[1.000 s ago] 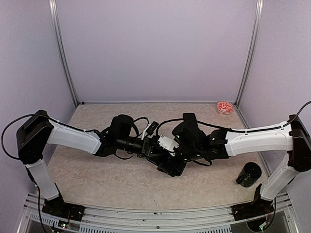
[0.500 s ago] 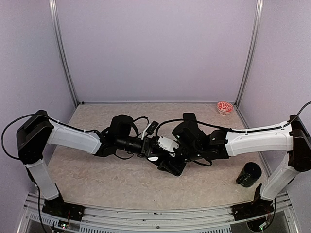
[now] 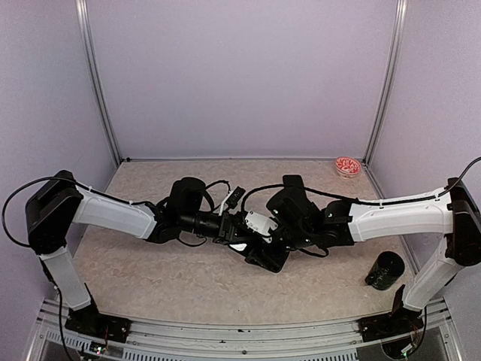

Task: Put the phone into the phone case
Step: Pass from the left arm to the right, then place the phone with the phone case at the center of the board.

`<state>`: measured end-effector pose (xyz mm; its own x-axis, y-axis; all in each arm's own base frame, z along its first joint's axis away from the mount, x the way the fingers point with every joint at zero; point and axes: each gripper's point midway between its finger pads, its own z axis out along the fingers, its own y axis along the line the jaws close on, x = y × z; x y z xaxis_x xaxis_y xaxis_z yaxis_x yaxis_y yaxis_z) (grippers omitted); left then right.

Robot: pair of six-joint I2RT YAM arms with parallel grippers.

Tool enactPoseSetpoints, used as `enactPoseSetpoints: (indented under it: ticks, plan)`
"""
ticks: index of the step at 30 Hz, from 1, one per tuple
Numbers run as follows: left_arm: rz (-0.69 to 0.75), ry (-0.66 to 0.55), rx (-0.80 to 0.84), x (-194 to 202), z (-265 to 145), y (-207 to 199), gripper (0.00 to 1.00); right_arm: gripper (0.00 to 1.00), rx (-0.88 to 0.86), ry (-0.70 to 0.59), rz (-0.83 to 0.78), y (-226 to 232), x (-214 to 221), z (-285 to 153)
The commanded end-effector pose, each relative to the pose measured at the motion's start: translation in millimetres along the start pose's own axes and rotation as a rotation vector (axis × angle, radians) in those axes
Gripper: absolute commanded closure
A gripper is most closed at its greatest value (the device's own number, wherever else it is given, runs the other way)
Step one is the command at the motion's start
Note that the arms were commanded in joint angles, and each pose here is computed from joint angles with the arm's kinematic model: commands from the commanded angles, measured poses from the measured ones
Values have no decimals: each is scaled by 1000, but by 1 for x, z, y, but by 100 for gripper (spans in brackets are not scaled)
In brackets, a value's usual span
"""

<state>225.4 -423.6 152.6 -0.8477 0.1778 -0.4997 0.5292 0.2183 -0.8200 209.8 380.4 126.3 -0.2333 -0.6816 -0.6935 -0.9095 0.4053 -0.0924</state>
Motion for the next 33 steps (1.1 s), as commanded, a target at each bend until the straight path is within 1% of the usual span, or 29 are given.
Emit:
enactPoseSetpoints:
  ticks: [1, 3, 4, 8, 12, 13, 17, 20, 23, 26, 33]
  plan:
    - [21, -27, 35, -7, -6, -8, 56, 60, 36, -31, 15, -10, -12, -5]
    - [23, -43, 30, -9, -10, -8, 49, 61, 44, -25, 20, -12, -10, -4]
    - [20, -50, 24, -10, -12, -6, 47, 61, 46, -26, 22, -13, -11, -4]
    - [14, -91, -9, -15, -22, 1, 35, 61, 53, -26, 32, -17, -11, -4]
    - [-8, -159, -54, -23, -39, 13, 24, 61, 57, -24, 43, -20, -11, -3]
    - [-15, -182, -60, -26, -45, 14, 17, 61, 59, -20, 46, -21, -10, -2]
    - [-43, -266, -94, -35, -69, 25, 7, 61, 73, -14, 63, -26, -10, 0]
    - [-48, -330, -130, -41, -86, 31, 4, 62, 91, -2, 83, -34, -10, 3]
    - [-53, -387, -169, -43, -102, 36, 3, 61, 116, 3, 142, -44, -12, 7]
    - [-65, -430, -216, -41, -115, 44, 2, 61, 141, 3, 190, -54, -19, 10]
    - [-58, -513, -282, -41, -140, 46, 1, 61, 191, 16, 347, -85, -29, 28]
